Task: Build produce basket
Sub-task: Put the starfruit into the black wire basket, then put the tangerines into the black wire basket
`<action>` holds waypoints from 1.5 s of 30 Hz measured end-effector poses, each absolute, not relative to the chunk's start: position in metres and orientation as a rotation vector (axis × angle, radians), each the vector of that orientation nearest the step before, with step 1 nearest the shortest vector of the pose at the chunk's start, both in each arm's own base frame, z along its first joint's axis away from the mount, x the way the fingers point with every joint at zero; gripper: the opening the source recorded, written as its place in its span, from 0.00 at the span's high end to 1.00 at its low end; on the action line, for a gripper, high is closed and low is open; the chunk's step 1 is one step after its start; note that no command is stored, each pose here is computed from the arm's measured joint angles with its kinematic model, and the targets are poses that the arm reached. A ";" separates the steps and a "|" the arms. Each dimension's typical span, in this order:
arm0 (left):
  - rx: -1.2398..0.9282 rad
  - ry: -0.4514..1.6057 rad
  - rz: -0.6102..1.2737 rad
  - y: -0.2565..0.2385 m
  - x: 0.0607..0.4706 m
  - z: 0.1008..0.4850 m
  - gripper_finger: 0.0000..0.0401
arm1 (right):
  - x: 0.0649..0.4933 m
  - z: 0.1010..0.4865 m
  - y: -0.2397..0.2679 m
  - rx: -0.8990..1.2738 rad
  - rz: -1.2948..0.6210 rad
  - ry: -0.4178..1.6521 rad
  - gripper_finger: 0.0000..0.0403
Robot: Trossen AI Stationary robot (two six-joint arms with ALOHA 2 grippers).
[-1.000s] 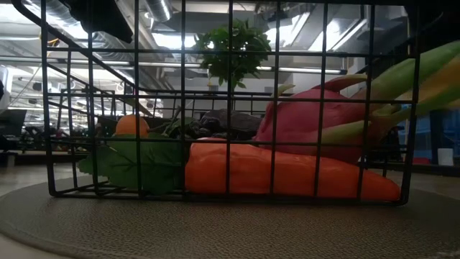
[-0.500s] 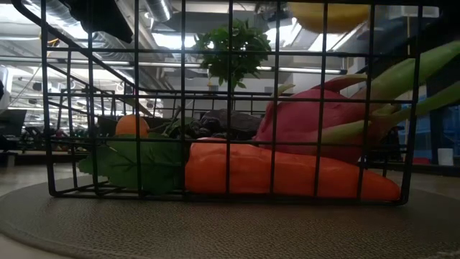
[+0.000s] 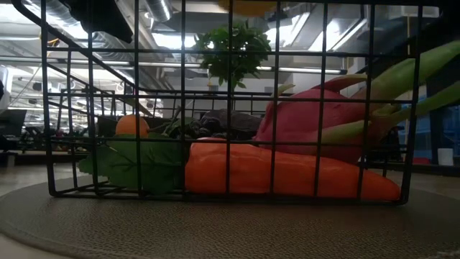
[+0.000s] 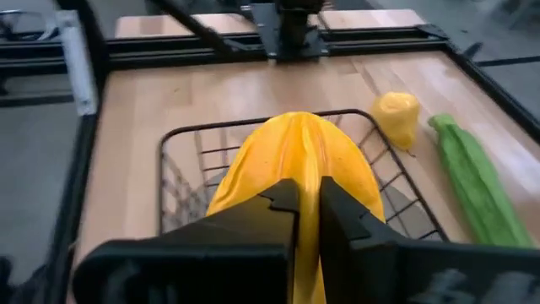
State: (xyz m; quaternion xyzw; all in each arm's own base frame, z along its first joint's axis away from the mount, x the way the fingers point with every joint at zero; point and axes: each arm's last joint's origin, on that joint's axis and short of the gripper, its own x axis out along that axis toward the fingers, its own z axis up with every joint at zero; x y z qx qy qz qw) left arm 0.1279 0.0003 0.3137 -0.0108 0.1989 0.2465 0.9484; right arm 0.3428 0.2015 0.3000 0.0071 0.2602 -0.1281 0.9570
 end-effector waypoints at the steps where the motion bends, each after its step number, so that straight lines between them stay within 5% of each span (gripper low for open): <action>1: -0.022 0.405 0.501 0.000 0.128 0.314 0.60 | 0.346 0.297 0.201 0.017 -0.280 0.518 0.97; 18: -0.022 0.405 0.502 0.000 0.128 0.314 0.60 | 0.379 0.258 0.191 0.101 -0.288 0.551 0.88; 45: -0.022 0.405 0.501 0.000 0.128 0.314 0.60 | 0.387 0.265 0.191 0.162 -0.196 0.507 0.85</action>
